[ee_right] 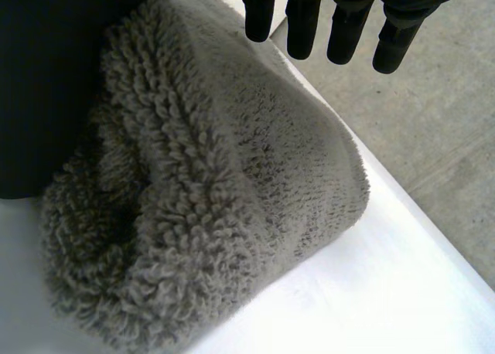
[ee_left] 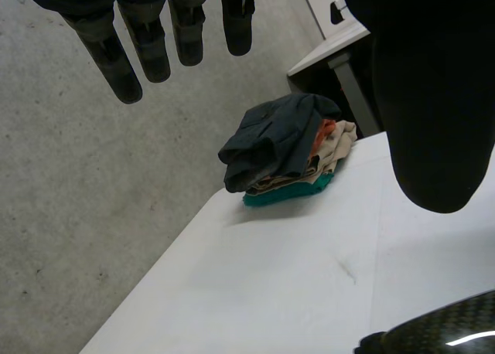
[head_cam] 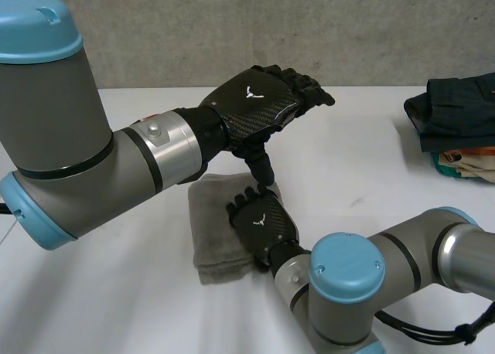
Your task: Fold the laundry.
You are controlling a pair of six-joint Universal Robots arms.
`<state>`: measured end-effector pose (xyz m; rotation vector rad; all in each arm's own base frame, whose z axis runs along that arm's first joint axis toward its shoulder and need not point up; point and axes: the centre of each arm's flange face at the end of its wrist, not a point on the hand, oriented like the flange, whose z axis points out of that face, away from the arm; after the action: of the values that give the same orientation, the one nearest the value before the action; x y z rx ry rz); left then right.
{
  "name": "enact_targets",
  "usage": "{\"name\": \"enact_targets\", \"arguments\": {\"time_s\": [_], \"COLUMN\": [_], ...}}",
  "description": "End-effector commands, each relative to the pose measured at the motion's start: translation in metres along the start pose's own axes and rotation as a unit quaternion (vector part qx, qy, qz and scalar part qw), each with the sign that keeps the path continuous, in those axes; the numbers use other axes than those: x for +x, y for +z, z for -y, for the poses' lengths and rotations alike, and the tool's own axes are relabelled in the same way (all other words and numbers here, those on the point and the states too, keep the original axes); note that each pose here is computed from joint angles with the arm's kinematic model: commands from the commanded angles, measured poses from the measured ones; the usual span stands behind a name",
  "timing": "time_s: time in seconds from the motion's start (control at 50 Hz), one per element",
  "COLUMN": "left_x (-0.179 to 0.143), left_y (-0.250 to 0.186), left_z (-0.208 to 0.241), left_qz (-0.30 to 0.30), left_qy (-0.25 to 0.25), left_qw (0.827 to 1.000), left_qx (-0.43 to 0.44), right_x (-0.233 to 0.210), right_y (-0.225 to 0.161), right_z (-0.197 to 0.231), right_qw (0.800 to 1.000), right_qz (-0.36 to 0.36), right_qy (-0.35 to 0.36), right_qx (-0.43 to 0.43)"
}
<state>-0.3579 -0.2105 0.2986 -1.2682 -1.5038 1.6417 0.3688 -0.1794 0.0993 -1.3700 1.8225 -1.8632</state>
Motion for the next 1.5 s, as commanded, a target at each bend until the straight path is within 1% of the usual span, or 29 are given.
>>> {"name": "enact_targets", "arguments": {"time_s": [0.02,0.08,0.18,0.24,0.32,0.38,0.46,0.48,0.54,0.56,0.62,0.64,0.7,0.72,0.78,0.8,0.84,0.86,0.94,0.96,0.98,1.0,1.02,1.04,1.12,1.26,1.36,1.42,1.5], "left_x": [-0.001,-0.001,-0.003,-0.003,-0.004,-0.005,-0.005,-0.005,-0.006,-0.007,-0.010,-0.011,-0.013,-0.014,-0.013,-0.013,-0.013,-0.012,-0.012,-0.010,-0.010,-0.009,-0.008,-0.008,-0.008,-0.008,-0.010,-0.008,-0.006], "left_y": [0.000,0.000,0.000,0.000,-0.001,-0.001,-0.001,-0.002,-0.006,-0.007,-0.010,-0.010,-0.014,-0.014,-0.015,-0.015,-0.013,-0.013,-0.011,-0.011,-0.011,-0.009,-0.008,-0.007,-0.003,-0.001,-0.002,-0.003,-0.004], "left_z": [0.001,0.001,0.008,0.010,0.014,0.015,0.023,0.026,0.042,0.047,0.061,0.064,0.075,0.076,0.077,0.077,0.072,0.071,0.063,0.060,0.059,0.054,0.050,0.048,0.038,0.037,0.041,0.043,0.045], "left_qz": [0.001,0.002,0.005,0.005,0.007,0.010,0.013,0.013,0.017,0.019,0.026,0.028,0.034,0.034,0.034,0.033,0.032,0.032,0.029,0.028,0.027,0.025,0.023,0.022,0.021,0.020,0.022,0.021,0.019], "left_qy": [0.001,0.002,0.008,0.010,0.013,0.014,0.020,0.021,0.025,0.026,0.019,0.018,0.009,0.008,0.000,-0.001,-0.005,-0.006,-0.011,-0.013,-0.014,-0.017,-0.019,-0.021,-0.029,-0.028,-0.025,-0.025,-0.025], "left_qw": [1.000,1.000,1.000,1.000,1.000,1.000,0.999,0.999,0.998,0.997,0.995,0.994,0.991,0.991,0.990,0.990,0.991,0.991,0.993,0.993,0.993,0.994,0.995,0.995,0.996,0.996,0.995,0.995,0.995], "left_qx": [0.002,0.003,0.012,0.016,0.021,0.022,0.033,0.037,0.059,0.067,0.095,0.102,0.127,0.131,0.135,0.134,0.128,0.126,0.117,0.113,0.111,0.104,0.100,0.097,0.085,0.085,0.090,0.093,0.095], "right_x": [0.002,0.011,0.046,0.052,0.051,0.069,0.127,0.156,0.204,0.231,0.266,0.291,0.325,0.347,0.379,0.398,0.417,0.431,0.446,0.449,0.451,0.452,0.453,0.453,0.452,0.450,0.453,0.447,0.440], "right_y": [0.009,0.013,0.020,0.023,0.029,0.039,0.053,0.055,0.050,0.046,0.040,0.035,0.027,0.021,0.009,0.000,-0.008,-0.014,-0.017,-0.018,-0.019,-0.021,-0.022,-0.024,-0.035,-0.042,-0.054,-0.061,-0.084], "right_z": [0.003,0.014,0.044,0.046,0.036,0.040,0.054,0.063,0.088,0.101,0.111,0.111,0.099,0.089,0.070,0.056,0.039,0.021,-0.031,-0.058,-0.068,-0.092,-0.101,-0.125,-0.164,-0.164,-0.133,-0.119,-0.082], "right_qw": [1.000,0.999,0.995,0.994,0.997,0.995,0.986,0.980,0.964,0.951,0.934,0.924,0.915,0.911,0.906,0.904,0.904,0.906,0.920,0.929,0.931,0.936,0.937,0.941,0.944,0.946,0.942,0.943,0.940], "right_qz": [-0.003,-0.019,-0.064,-0.066,-0.044,-0.060,-0.126,-0.156,-0.210,-0.242,-0.280,-0.301,-0.327,-0.341,-0.361,-0.371,-0.378,-0.380,-0.363,-0.348,-0.346,-0.338,-0.335,-0.330,-0.327,-0.323,-0.334,-0.331,-0.336], "right_qy": [0.003,0.005,0.016,0.024,0.036,0.044,0.043,0.040,0.027,0.020,0.012,0.007,-0.003,-0.010,-0.018,-0.024,-0.027,-0.028,-0.014,-0.012,-0.014,-0.007,-0.004,0.002,0.005,-0.019,-0.024,-0.005,0.046], "right_qx": [0.012,0.037,0.080,0.078,0.057,0.067,0.099,0.119,0.163,0.189,0.221,0.234,0.237,0.233,0.219,0.209,0.197,0.184,0.146,0.127,0.120,0.103,0.096,0.078,0.037,0.023,0.032,0.033,0.033]}}
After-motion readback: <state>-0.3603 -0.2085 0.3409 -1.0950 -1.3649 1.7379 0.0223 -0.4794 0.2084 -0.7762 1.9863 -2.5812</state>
